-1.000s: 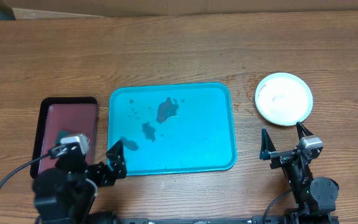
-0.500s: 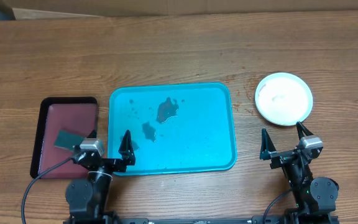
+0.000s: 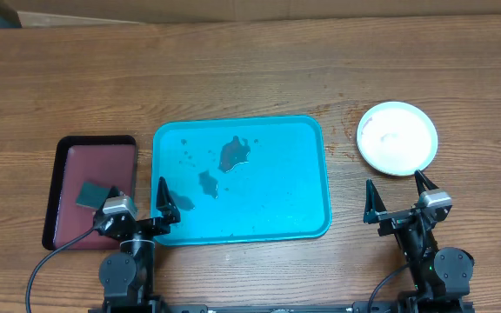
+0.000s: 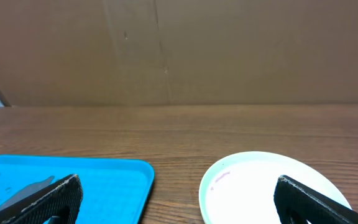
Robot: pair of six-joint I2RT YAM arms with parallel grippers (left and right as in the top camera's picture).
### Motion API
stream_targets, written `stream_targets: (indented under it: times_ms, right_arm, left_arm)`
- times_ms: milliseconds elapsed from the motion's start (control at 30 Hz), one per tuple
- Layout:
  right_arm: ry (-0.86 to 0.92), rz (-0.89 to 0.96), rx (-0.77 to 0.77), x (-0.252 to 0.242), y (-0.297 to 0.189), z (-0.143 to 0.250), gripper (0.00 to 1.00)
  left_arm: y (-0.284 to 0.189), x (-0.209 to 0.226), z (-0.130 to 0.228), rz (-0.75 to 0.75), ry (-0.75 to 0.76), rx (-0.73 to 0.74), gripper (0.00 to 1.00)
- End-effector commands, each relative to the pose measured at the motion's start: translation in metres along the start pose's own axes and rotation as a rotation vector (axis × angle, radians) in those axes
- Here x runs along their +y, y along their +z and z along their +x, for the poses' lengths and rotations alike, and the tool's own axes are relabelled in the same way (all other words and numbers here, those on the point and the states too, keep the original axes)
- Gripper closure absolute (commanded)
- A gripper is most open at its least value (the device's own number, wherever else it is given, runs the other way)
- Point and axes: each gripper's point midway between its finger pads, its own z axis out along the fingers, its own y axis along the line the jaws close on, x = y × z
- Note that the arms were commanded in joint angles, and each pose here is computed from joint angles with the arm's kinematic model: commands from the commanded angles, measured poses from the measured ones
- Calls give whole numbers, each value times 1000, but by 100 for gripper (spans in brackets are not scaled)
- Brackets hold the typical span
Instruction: Clean dirty plates on tray and stack at the side
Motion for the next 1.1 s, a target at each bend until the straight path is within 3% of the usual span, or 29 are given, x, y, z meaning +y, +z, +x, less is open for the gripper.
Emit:
stream_targets:
  times_ms: [0, 300, 1067]
  right_arm:
    - [-4, 17, -4, -3, 0, 2, 0]
    - [-4, 17, -4, -3, 0, 2, 0]
    - [-4, 17, -5, -3, 0, 2, 0]
  left_arm:
    - [-1, 8, -1, -48, 52, -11, 1]
    - [0, 4, 1, -24, 181, -1, 0]
    - [0, 4, 1, -24, 179, -3, 0]
